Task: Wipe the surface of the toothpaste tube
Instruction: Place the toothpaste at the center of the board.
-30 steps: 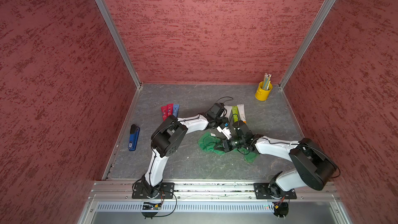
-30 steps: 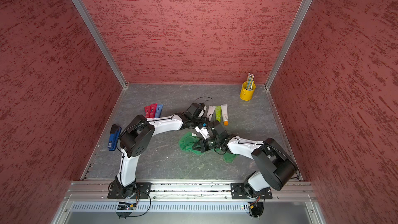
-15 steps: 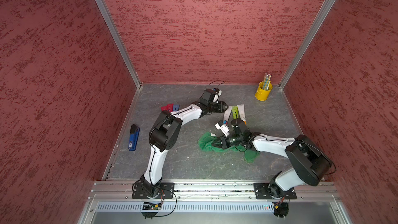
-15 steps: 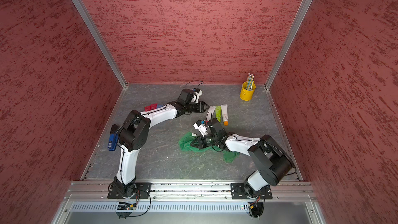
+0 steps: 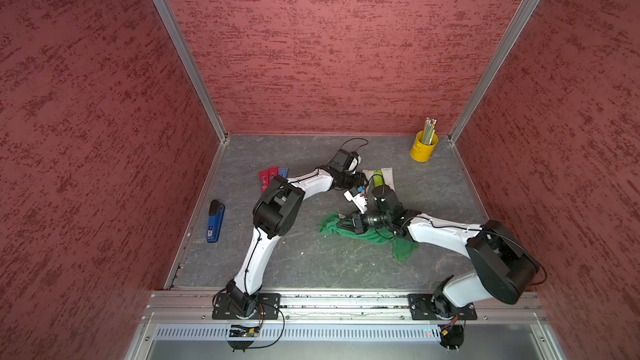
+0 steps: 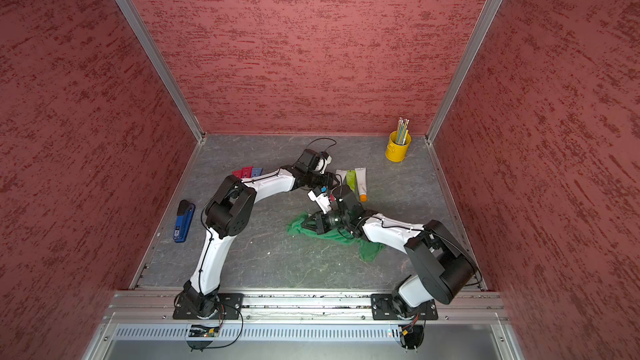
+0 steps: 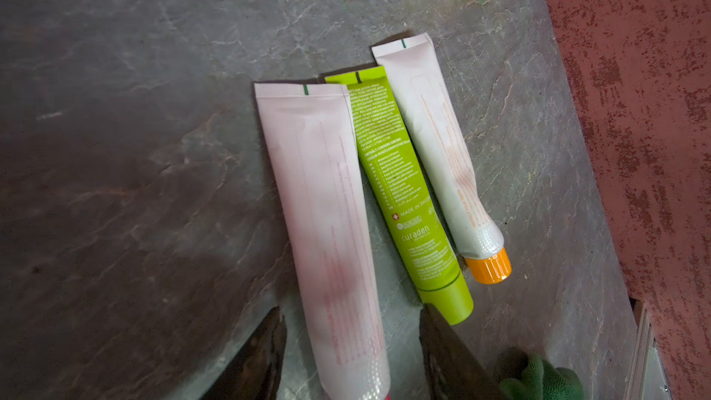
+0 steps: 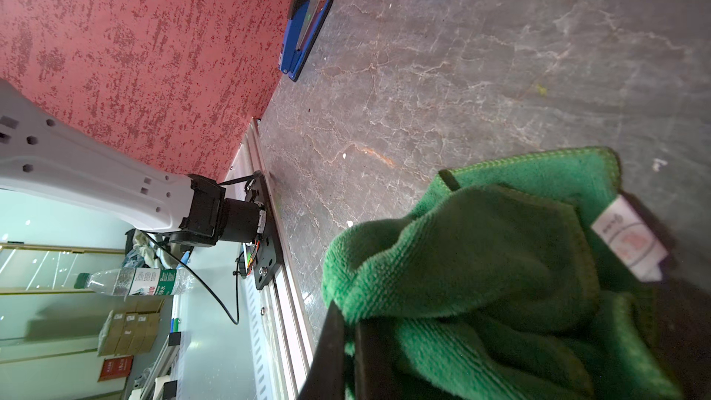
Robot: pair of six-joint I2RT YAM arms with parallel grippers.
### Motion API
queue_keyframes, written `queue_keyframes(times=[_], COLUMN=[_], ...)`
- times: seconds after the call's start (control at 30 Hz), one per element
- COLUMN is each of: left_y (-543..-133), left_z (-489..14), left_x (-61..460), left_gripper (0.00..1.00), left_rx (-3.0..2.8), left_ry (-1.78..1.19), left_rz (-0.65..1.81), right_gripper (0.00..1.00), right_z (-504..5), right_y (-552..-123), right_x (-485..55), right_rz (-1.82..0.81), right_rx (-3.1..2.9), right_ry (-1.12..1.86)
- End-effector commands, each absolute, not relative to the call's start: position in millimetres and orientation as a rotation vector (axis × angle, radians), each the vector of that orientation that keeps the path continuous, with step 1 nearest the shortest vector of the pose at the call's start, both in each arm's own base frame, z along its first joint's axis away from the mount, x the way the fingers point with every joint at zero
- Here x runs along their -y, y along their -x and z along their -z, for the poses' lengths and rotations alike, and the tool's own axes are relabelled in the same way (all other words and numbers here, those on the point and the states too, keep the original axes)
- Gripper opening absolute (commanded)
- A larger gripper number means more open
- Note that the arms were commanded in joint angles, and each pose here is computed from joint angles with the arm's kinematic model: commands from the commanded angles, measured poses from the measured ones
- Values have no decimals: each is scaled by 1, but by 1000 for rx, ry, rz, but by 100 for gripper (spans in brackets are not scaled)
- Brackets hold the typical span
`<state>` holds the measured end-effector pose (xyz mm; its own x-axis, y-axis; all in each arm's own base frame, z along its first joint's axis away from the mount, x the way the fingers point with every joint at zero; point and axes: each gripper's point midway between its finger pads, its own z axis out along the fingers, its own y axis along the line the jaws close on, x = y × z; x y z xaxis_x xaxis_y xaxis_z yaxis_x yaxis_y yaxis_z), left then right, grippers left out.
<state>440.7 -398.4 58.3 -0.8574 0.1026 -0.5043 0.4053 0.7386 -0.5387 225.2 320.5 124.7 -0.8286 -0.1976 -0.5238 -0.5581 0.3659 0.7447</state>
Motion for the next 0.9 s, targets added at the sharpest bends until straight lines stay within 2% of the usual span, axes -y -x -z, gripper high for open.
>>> queue_keyframes(times=[0.0, 0.3, 0.87], left_y=[-441, -445, -433], left_z=[-48, -28, -34], left_x=[406, 412, 442], left_gripper=[58, 58, 59], left_rx=[-2505, -2546, -2507], left_ry=[-418, -428, -481], left_rz=[903, 850, 990], right_gripper=[0, 0, 0], right_z=[-140, -142, -140], right_y=[-218, -214, -212], right_x=[-325, -323, -323], right_rz=[-1490, -1510, -1511], right_rx=[-2200, -2181, -2184], right_ry=[732, 746, 749])
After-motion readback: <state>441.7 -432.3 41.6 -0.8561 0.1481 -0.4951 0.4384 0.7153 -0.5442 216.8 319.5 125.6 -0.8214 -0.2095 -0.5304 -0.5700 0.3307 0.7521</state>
